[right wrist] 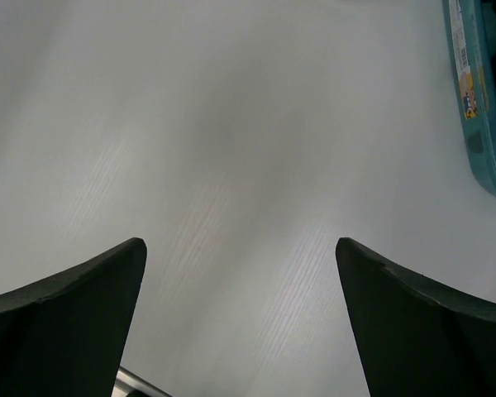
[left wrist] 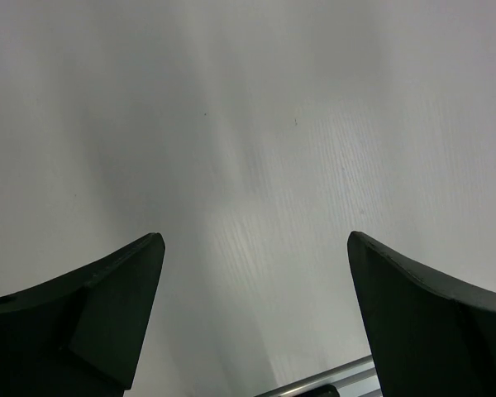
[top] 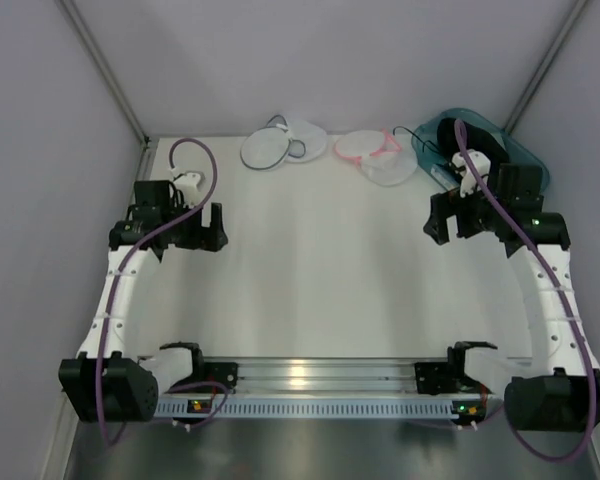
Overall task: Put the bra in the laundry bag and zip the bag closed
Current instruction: Move the laundry bag to the center of the board.
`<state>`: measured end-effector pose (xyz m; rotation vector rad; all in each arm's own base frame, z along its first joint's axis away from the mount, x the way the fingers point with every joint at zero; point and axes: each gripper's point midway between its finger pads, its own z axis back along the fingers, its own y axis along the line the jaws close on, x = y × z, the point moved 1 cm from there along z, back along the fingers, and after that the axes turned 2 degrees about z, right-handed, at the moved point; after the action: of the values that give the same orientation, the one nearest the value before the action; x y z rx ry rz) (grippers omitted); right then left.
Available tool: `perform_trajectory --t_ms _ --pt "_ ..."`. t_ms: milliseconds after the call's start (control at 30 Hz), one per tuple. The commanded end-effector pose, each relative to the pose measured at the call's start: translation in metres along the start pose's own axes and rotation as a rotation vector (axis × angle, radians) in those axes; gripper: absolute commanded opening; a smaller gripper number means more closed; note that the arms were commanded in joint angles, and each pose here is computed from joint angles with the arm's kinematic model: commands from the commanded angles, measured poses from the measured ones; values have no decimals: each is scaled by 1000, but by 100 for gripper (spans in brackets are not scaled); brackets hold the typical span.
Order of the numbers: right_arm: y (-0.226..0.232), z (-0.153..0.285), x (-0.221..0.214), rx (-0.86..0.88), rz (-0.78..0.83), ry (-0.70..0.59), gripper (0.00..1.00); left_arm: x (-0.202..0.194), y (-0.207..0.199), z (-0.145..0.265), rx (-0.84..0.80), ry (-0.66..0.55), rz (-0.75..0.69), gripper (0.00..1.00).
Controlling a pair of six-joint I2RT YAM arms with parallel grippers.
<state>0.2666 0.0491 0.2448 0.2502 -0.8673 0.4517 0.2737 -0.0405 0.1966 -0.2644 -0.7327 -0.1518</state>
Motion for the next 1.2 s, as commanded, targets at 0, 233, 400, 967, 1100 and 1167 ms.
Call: perform_trajectory --t_ms 0,233,400,967,1100,1167 --pt "-2 -18 17 29 16 -38 99 11 -1 2 3 -22 13 99" --pt "7 -84 49 69 55 -23 99 35 -3 1 -18 -41 41 99" --pt "7 -149 91 87 104 -3 99 47 -10 0 -54 -51 76 99" --pt "-60 -303 127 -102 140 30 78 40 -4 -9 -22 -12 147 99" --pt "-59 -317 103 -82 131 92 49 39 0 -9 4 -11 142 99" --pt "-48 -318 89 -31 90 120 30 39 0 -9 5 -11 138 99"
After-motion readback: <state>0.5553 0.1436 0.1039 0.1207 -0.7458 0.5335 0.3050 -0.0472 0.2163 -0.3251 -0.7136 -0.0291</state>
